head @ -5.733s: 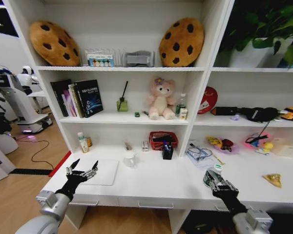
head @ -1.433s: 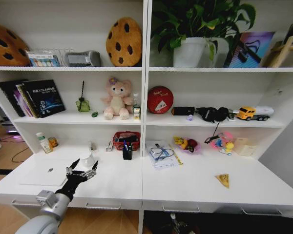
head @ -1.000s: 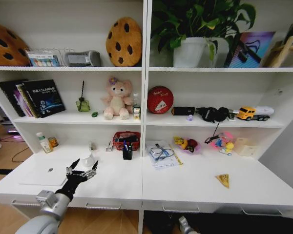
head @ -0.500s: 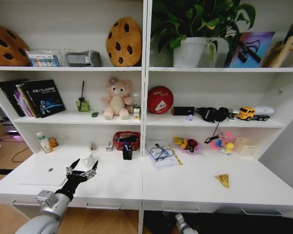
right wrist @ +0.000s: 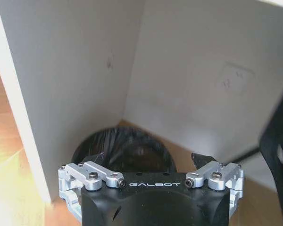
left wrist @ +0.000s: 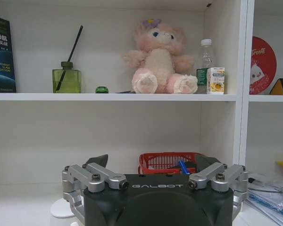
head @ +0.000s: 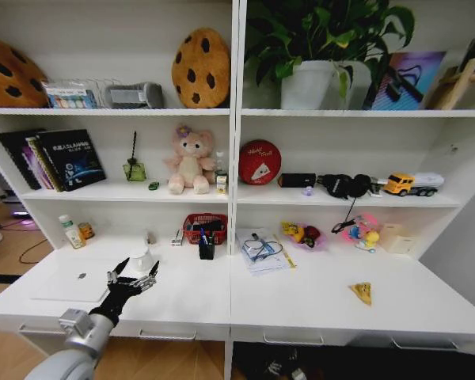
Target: Organize the objects on the table.
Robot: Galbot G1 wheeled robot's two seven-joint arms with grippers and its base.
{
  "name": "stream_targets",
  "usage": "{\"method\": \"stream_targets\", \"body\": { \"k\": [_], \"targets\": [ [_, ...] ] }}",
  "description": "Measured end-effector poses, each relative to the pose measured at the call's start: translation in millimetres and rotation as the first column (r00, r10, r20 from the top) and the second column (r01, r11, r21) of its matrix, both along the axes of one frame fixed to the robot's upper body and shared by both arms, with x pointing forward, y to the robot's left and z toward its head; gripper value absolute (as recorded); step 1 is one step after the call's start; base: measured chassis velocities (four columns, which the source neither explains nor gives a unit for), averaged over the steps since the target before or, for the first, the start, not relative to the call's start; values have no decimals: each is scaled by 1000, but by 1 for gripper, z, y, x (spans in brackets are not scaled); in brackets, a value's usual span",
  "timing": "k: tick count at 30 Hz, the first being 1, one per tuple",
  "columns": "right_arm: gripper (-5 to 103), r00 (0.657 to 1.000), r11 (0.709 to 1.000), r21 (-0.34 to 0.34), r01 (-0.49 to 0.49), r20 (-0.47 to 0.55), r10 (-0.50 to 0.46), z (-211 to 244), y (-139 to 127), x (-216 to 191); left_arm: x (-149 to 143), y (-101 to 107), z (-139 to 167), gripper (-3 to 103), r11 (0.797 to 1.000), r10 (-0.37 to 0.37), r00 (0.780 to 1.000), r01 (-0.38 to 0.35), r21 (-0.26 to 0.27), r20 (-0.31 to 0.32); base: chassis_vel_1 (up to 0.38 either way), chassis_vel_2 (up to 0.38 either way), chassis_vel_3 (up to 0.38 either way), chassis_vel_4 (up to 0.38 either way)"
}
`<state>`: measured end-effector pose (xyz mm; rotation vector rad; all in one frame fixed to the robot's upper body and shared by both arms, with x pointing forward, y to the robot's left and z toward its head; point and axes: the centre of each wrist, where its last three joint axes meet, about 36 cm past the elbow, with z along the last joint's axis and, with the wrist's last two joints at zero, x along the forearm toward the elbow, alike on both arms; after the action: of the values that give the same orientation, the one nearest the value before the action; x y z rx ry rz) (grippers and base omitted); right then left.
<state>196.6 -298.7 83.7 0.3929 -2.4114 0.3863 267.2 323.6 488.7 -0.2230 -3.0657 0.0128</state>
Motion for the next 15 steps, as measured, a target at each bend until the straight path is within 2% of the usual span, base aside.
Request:
{"method": "stream_targets", "body": {
  "k": [3,7,9,10,11,13,14,15],
  "targets": [
    [100,997,998,-29,60,-46,-61,25,-5,-35,0,0,0,100,1000,0,1000,0,0,0,0,0,0,0],
    [100,995,997,-47,66,-71,-69,53,-6,-67,0,0,0,100,1000,0,1000,0,0,0,0,0,0,0],
    [100,988,994,-77,76,-126,-85,91,-4,-99,0,0,0,100,1000,0,1000,0,0,0,0,0,0,0],
    [100,979,989,-94,117,-159,-131,116,0,-109,0,0,0,100,1000,0,1000,0,0,0,0,0,0,0],
    [100,979,989,-94,117,-159,-131,116,0,-109,0,0,0,100,1000,0,1000,0,0,0,0,0,0,0],
    [100,966,975,-109,194,-152,-209,163,11,-128,0,0,0,100,1000,0,1000,0,0,0,0,0,0,0],
    [100,966,975,-109,194,-152,-209,163,11,-128,0,0,0,100,1000,0,1000,0,0,0,0,0,0,0],
    [100,969,973,-110,203,-121,-216,182,13,-135,0,0,0,100,1000,0,1000,0,0,0,0,0,0,0]
  ]
}}
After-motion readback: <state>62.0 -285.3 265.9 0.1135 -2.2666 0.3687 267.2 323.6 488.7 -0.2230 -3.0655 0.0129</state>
